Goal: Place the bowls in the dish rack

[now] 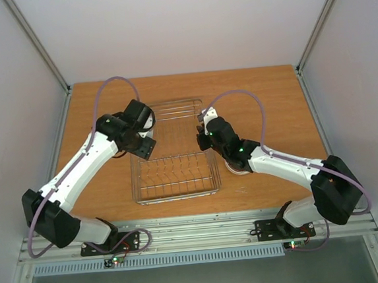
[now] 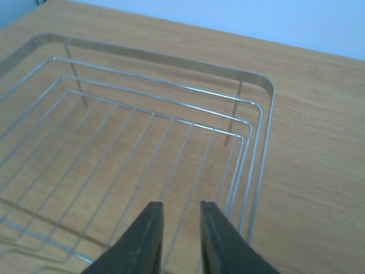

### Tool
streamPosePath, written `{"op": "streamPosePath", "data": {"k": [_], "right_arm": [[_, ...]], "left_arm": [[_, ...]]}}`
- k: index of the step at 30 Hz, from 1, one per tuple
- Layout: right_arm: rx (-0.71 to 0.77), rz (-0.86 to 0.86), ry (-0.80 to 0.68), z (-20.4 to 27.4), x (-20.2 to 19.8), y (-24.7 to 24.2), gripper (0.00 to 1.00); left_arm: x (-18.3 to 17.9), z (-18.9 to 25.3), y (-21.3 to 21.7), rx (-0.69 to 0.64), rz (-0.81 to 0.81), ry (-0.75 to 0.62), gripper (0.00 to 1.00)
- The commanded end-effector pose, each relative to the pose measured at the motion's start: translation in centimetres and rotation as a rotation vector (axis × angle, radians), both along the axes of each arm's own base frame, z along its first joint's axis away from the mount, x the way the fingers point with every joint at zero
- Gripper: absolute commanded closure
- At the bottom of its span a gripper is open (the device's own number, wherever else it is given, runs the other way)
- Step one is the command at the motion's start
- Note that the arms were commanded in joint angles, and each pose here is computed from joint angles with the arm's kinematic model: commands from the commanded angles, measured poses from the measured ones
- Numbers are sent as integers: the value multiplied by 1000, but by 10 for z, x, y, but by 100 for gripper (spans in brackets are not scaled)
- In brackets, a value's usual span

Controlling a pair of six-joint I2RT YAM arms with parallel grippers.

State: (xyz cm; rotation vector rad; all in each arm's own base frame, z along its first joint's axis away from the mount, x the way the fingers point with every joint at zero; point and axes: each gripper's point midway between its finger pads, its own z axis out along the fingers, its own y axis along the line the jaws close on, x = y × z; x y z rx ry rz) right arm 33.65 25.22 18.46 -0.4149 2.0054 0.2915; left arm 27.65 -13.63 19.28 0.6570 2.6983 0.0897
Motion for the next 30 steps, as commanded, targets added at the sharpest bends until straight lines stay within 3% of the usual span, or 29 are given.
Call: {"op": "streamPosePath", "data": {"k": [1,5,9,21,30], "right_arm": [[22,-40,-9,8,13,5,81],[10,-73,2,3,14,-1,79],[5,-45,29,-4,17,3,99],[68,145,129,-18,56,67,99],[119,241,224,-58,90,102,99]], "left_arm": [[6,21,9,12,-2,-123,100],[10,37,15,32,-20,-184,100],[6,41,14,4,-24,-183,100],[-6,27,11,-51,-28,-125,100],[-13,23,15,-79,-19,-112,100]]}}
